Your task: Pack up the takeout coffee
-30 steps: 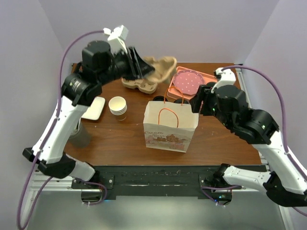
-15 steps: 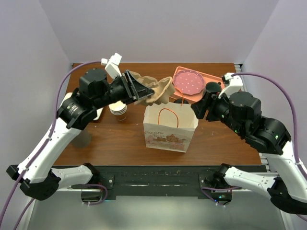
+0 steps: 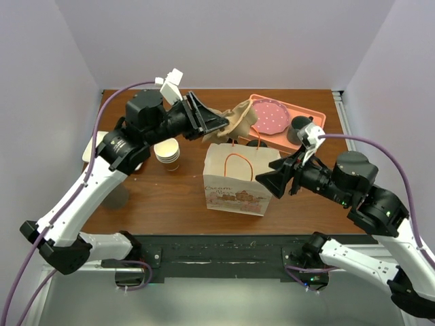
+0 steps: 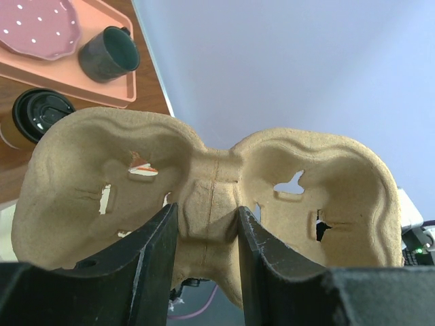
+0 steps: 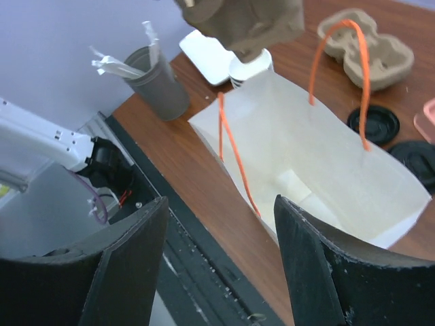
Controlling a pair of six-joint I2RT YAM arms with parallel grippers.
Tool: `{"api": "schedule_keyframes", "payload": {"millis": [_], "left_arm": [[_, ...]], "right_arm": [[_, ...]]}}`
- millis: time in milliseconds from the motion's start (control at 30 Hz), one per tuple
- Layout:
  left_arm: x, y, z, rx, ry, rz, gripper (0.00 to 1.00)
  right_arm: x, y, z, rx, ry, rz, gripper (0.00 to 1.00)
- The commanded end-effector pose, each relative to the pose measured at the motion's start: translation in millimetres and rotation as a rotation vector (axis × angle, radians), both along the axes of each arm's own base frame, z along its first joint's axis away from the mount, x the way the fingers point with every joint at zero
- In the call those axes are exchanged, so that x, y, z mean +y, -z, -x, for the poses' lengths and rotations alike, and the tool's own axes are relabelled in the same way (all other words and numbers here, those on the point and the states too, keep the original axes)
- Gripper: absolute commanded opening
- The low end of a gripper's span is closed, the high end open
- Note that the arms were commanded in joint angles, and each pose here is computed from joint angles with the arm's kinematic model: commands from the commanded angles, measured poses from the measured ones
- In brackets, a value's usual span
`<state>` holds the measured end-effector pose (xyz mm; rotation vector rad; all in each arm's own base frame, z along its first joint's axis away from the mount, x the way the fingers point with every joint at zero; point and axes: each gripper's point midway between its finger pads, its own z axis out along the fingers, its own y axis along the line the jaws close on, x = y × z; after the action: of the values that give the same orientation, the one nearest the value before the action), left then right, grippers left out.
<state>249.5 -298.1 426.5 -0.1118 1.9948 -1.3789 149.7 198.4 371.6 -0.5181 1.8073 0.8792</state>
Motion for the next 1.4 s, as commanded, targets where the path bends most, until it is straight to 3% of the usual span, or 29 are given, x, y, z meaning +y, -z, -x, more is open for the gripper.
{"api": "schedule_keyframes", "payload": {"millis": [0,200,467,567,667,700,833,1167,1367], "left_arm": [[6,-32,18,-0.044,0.016,0.125,0.36],[1,-17,24,0.001,0.034,0.133,0.36],[-4,1,16,-0.014,0.012,0.111,0.36],[-6,3,11,-0.027,0.004,0.1,0.36],[-7,6,6,-0.042,-0.008,0.075,0.35],[-8,6,5,-0.047,-0.008,0.066,0.35],[-11,23,1,-0.054,-0.01,0.003,0.35],[-26,50,11,-0.056,-0.01,-0.109,0.34],[-26,61,14,-0.063,-0.02,-0.217,0.32]], "right_arm": [[18,-14,3,-0.177,-0.142,-0.012,0.68],[25,-11,-10,-0.275,-0.153,0.04,0.69],[41,-5,-19,-0.3,-0.213,0.09,0.67],[45,-3,-17,-0.32,-0.251,0.107,0.61],[45,-1,-15,-0.337,-0.27,0.115,0.45],[45,0,-11,-0.344,-0.289,0.113,0.35],[42,3,-6,-0.363,-0.306,0.127,0.21],[34,13,-9,-0.371,-0.28,0.163,0.08],[34,19,-7,-0.36,-0.282,0.161,0.05]]}}
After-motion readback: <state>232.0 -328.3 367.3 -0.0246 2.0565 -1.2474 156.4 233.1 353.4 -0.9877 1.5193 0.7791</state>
